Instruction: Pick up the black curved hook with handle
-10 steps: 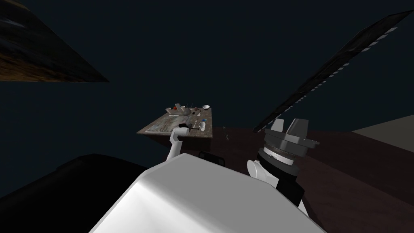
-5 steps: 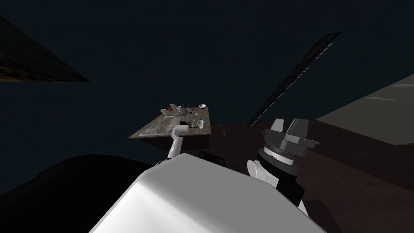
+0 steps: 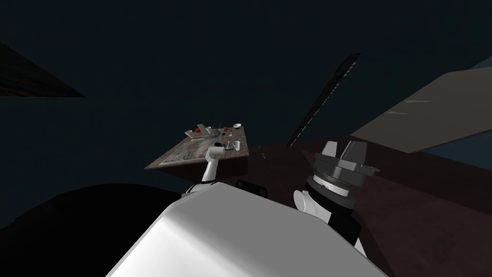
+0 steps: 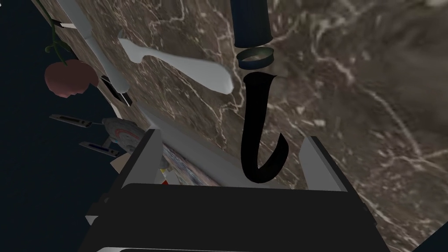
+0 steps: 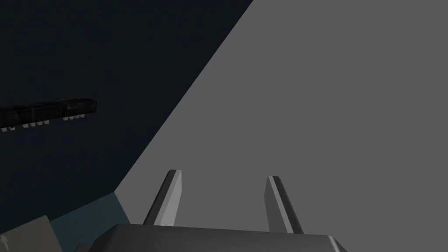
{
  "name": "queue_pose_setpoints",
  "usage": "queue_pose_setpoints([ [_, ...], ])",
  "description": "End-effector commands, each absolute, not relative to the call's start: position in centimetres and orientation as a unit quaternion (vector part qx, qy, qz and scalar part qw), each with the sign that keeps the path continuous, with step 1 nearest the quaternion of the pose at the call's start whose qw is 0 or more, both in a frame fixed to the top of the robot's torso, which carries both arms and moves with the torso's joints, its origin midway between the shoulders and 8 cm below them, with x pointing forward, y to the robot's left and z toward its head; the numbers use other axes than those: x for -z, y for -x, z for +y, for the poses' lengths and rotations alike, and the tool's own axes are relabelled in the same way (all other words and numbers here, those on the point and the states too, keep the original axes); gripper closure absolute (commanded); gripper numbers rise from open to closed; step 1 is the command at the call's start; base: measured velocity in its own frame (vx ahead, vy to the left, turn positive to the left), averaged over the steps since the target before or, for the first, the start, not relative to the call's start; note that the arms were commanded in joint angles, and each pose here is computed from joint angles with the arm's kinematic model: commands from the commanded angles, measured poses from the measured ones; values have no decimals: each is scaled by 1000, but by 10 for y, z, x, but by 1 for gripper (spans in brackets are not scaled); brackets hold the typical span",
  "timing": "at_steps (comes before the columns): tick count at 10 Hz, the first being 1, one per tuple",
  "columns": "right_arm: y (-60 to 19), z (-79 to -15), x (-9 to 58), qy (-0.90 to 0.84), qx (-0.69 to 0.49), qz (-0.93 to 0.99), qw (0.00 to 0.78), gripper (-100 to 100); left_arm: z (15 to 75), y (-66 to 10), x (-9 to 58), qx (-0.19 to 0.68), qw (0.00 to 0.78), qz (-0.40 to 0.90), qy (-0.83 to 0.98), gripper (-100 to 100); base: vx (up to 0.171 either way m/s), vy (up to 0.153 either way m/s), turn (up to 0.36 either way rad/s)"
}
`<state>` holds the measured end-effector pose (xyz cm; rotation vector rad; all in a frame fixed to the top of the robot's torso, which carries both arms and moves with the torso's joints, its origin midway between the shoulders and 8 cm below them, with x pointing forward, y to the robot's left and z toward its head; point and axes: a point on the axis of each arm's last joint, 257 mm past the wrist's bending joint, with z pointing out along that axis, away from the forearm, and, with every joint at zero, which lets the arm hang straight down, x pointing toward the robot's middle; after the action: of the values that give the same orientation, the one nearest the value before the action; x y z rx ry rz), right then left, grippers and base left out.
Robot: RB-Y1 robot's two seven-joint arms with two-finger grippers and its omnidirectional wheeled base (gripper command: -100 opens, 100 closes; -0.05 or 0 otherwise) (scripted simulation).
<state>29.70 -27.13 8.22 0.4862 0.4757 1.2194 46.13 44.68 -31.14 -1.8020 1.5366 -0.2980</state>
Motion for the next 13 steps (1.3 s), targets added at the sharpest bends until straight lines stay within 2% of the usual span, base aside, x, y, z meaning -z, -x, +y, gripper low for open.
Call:
queue_pose_setpoints([
  [1, -297, -271, -82, -224, -561, 219, 766, 0, 458, -468, 310, 113, 372, 587, 710, -100, -78, -2, -139],
  [5, -297, -271, -82, -224, -561, 219, 766, 0, 466, -471, 314, 108, 369, 580, 718, -100, -50, 6, -88],
  [6, -297, -271, -82, -224, -561, 219, 766, 0, 466, -471, 314, 108, 369, 580, 719, 100, 0, 0, 0],
  [10, -297, -271, -82, -224, -561, 219, 766, 0, 466, -470, 316, 107, 367, 580, 719, 100, -2, 0, 3],
  [11, -297, -271, -82, -224, -561, 219, 766, 0, 466, -470, 316, 107, 367, 580, 719, 0, 0, 0, 0],
  [12, -297, -271, -82, -224, -561, 219, 766, 0, 458, -466, 316, 110, 367, 588, 712, 100, 59, -7, 187],
  [13, -297, -271, -82, -224, -561, 219, 766, 0, 450, -459, 322, 109, 359, 600, 707, 100, 129, -13, 274],
])
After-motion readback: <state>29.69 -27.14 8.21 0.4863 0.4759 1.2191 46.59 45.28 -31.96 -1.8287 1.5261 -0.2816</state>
